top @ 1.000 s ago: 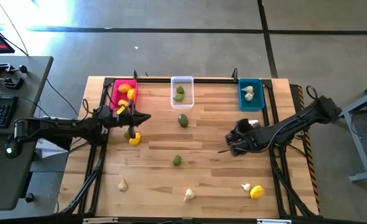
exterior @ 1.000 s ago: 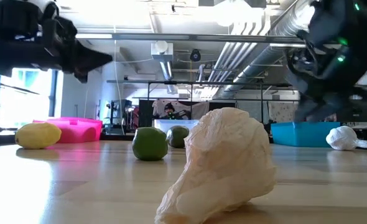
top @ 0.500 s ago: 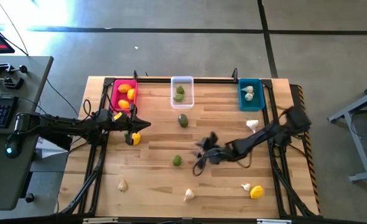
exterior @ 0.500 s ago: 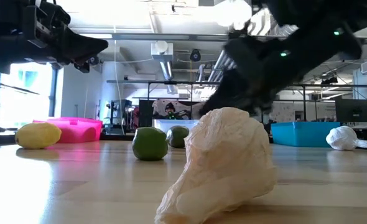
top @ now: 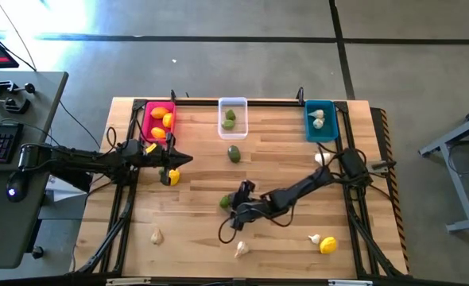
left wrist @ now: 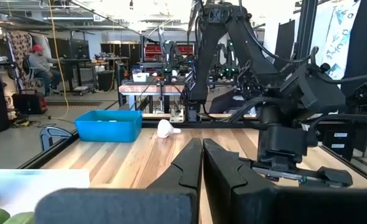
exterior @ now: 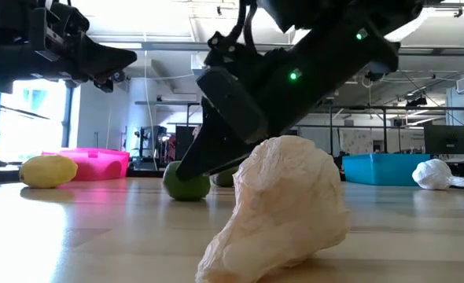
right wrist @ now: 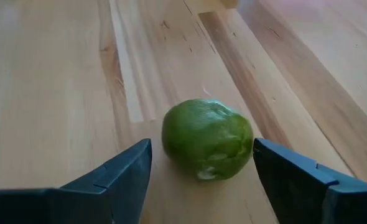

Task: Sort produce into baskets
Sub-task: Put the lime into the white bin

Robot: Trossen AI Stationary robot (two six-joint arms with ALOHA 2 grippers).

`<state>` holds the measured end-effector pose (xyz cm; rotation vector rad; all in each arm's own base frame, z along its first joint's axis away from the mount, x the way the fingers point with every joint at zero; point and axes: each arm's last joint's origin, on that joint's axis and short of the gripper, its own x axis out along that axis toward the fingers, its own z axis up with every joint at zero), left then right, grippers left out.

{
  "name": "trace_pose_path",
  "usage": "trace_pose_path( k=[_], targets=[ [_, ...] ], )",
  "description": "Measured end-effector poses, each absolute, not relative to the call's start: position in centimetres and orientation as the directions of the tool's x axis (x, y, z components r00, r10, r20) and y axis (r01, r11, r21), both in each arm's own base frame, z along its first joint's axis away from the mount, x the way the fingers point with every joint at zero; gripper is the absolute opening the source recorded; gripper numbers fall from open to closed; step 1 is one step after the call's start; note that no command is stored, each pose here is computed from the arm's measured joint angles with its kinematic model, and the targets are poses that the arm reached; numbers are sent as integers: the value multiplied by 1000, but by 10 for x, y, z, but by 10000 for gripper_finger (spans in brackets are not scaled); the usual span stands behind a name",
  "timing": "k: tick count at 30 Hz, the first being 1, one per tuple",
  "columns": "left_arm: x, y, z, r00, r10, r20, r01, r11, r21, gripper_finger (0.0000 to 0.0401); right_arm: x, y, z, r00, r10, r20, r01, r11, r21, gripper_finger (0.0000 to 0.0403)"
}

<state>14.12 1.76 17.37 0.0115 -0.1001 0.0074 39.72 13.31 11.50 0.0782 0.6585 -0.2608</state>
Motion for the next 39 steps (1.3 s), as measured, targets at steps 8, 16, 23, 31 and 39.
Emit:
trace_pose_path(
  k=[8,16,23,31,39],
  targets=[
    [142,18,170,998,10,66,-10,1000,3,0,404,118,115,759,-178,-626,243,970,18,269],
    [142,18,169,999,11,50,-11,1000,1,0,408,104,116,760,-160,-630,218,976,16,178],
    [142,18,168,999,18,44,-16,999,-33,0,415,58,152,785,-282,-552,297,953,-64,124],
    [142,18,167,999,17,33,-16,999,-45,0,409,-60,185,700,-532,-477,566,820,-85,130],
    [142,18,167,1000,17,25,-16,999,-47,0,391,-142,180,680,-511,-525,623,780,48,129]
  ],
)
